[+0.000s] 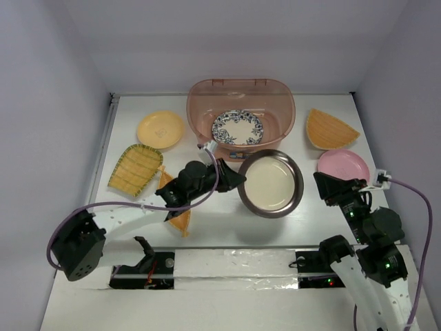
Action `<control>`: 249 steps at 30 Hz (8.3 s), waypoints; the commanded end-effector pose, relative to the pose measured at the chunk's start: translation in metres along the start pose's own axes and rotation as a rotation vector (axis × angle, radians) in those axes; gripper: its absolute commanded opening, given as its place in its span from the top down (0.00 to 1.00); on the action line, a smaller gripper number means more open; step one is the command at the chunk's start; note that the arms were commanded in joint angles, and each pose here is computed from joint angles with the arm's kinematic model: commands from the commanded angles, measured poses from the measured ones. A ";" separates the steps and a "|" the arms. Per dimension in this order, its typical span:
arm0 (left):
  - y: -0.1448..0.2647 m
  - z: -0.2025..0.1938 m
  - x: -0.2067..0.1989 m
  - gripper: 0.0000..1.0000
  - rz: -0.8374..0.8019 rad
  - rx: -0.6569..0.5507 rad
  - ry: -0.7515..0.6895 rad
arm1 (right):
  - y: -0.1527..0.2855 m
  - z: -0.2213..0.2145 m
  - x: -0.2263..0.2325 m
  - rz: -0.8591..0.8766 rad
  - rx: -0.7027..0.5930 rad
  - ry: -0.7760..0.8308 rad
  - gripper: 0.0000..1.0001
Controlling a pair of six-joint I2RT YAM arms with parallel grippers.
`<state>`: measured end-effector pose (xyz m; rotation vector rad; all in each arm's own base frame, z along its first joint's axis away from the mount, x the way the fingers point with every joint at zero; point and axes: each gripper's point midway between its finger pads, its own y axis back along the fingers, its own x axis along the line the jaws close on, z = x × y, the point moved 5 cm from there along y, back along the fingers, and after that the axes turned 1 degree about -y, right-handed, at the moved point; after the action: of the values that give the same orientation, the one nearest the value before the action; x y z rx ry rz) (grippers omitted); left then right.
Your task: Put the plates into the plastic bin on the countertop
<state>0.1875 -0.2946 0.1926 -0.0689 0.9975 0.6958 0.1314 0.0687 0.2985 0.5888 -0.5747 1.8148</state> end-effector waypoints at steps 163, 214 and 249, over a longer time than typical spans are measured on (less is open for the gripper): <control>0.231 0.146 0.010 0.45 0.439 -0.700 -0.504 | -0.260 -0.069 0.070 0.057 0.386 0.111 1.00; 0.252 0.149 0.006 0.93 0.457 -0.799 -0.494 | -0.289 -0.241 0.184 0.287 0.681 0.029 0.98; 0.262 0.145 -0.005 0.77 0.392 -0.847 -0.495 | -0.301 -0.477 0.167 0.042 0.817 -0.279 0.42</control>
<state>0.1466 -0.0391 0.3337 -0.3682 0.2167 1.4056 0.3130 0.5758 0.0753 1.3517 0.0220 1.9880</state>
